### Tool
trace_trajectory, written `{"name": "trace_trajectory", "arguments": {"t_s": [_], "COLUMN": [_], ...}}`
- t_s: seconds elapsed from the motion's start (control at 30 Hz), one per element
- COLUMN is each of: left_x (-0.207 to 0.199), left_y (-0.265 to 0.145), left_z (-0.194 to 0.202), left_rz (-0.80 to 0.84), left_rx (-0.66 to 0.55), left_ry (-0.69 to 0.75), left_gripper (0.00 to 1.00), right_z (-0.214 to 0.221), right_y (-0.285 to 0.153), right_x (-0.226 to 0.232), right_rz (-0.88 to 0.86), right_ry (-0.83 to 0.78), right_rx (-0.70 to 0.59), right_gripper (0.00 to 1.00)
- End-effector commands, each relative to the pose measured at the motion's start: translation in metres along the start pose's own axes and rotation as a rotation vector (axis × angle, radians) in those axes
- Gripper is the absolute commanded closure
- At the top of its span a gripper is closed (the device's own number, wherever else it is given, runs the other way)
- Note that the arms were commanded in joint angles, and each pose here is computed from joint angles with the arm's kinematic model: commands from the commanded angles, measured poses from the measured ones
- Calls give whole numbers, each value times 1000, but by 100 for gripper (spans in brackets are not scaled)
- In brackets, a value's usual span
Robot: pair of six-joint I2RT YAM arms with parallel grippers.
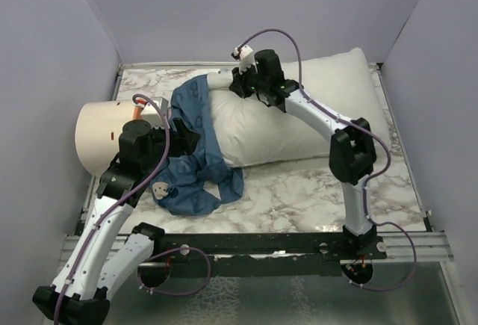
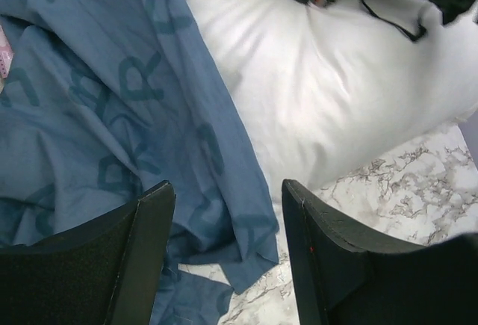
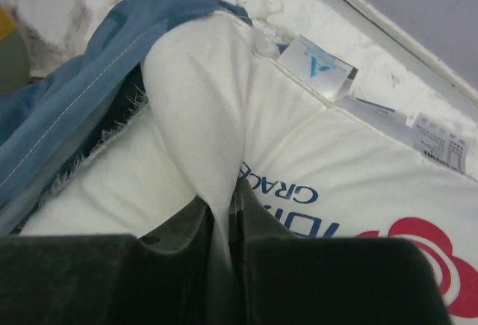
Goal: Put the pillow into the pillowcase
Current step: Stuff the pillow into the pillowcase.
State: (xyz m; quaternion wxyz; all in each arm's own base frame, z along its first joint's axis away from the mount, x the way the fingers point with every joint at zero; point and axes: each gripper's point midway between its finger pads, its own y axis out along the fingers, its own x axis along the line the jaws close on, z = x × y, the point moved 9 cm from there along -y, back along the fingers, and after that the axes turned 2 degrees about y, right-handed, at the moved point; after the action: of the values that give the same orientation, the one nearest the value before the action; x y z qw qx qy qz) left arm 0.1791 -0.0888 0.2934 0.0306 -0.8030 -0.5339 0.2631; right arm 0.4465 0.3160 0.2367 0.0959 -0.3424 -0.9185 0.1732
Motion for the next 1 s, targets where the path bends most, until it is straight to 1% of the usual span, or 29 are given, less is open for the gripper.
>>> {"name": "trace_trajectory", "arguments": {"t_s": [0.0,0.03,0.17,0.23,0.37,0.47,0.57,0.67,0.9,0.93,0.97], "left_x": [-1,-2,-9,-11,-12,-3,10,20,23,23,24], "left_y": [5,7,14,19,31,50,71,88,120,123,125], "left_z": [-6,-8,-23,-32,-46,-43,-35,-33,-34,-33,-31], "left_rz": [-2,13,43,46,23,-52,-142,-210,-200,-197,-192], "left_rx": [-28,-31,-42,-45,-37,30,110,139,187,195,207], "left_ry": [-20,-22,-18,-5,18,20,28,50,52,51,49], "left_gripper": [42,44,51,52,52,48,46,45,45,46,50], "right_z": [2,4,29,42,64,75,82,85,86,86,87], "right_y": [-57,-65,-82,-85,-87,-89,-89,-89,-87,-86,-86], "right_x": [35,41,59,66,76,80,81,82,82,82,82], "right_rz": [-83,-92,-115,-122,-137,-139,-147,-152,-161,-161,-161], "right_ry": [-17,-22,-11,11,41,62,73,75,73,73,73], "right_rx": [-153,-185,-232,-228,-213,-208,-198,-198,-197,-198,-197], "right_gripper": [99,99,99,99,99,99,99,99,99,99,99]}}
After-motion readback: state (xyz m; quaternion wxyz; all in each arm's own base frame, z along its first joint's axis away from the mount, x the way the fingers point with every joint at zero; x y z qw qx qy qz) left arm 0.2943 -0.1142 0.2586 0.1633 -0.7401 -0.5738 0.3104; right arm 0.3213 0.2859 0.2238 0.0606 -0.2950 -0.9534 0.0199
